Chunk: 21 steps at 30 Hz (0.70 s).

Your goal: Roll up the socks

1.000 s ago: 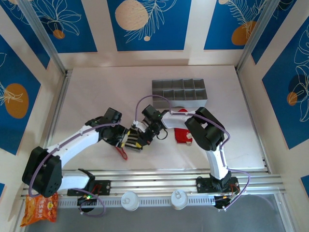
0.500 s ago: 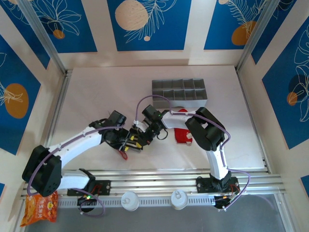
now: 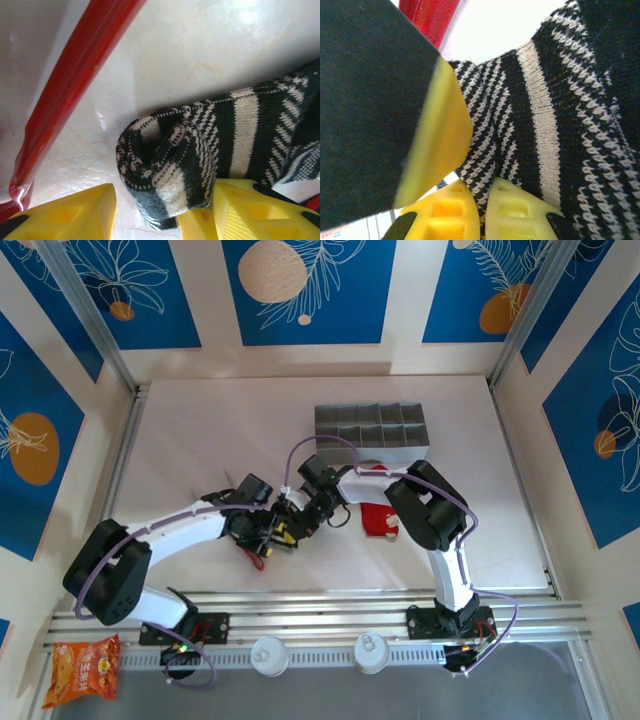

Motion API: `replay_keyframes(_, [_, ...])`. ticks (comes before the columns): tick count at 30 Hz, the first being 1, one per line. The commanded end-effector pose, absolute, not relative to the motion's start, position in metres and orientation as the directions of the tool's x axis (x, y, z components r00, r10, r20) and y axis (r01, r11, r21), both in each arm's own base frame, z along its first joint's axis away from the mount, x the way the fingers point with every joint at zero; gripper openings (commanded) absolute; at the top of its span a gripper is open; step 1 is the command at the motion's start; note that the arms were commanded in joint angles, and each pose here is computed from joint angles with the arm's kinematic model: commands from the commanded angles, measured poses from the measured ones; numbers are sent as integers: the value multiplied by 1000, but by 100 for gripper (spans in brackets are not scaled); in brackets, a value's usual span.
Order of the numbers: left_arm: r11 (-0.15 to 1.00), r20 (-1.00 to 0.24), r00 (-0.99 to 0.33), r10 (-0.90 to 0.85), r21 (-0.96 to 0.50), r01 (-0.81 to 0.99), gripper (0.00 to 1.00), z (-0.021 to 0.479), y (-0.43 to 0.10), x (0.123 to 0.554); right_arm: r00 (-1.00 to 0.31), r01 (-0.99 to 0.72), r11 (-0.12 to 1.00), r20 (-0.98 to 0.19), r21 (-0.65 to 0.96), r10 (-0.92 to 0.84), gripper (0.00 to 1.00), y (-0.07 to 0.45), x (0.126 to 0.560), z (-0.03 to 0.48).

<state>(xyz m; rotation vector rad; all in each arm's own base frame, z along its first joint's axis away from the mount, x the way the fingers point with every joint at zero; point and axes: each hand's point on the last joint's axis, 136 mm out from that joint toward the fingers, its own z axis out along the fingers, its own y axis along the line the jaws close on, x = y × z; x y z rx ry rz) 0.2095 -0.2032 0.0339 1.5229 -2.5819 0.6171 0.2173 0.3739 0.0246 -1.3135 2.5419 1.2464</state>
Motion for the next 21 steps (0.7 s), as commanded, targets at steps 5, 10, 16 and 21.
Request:
replay_keyframes(5, [435, 236, -492, -838, -255, -864, 46, 6, -204, 214, -663, -684, 429, -259, 590, -702, 0, 344, 213, -6])
replay_keyframes(10, [460, 229, -497, -837, -197, -866, 30, 2, -204, 201, -628, -756, 415, -383, 507, -677, 20, 338, 225, 8])
replay_keyframes(16, [448, 234, -481, -845, -180, -876, 14, -3, -207, 194, -464, -884, 374, -627, 280, -626, 46, 330, 228, 41])
replay_keyframes(21, [442, 254, -470, -845, -164, -882, 4, -4, -217, 196, -261, -942, 333, -716, 42, -648, 55, 327, 216, 55])
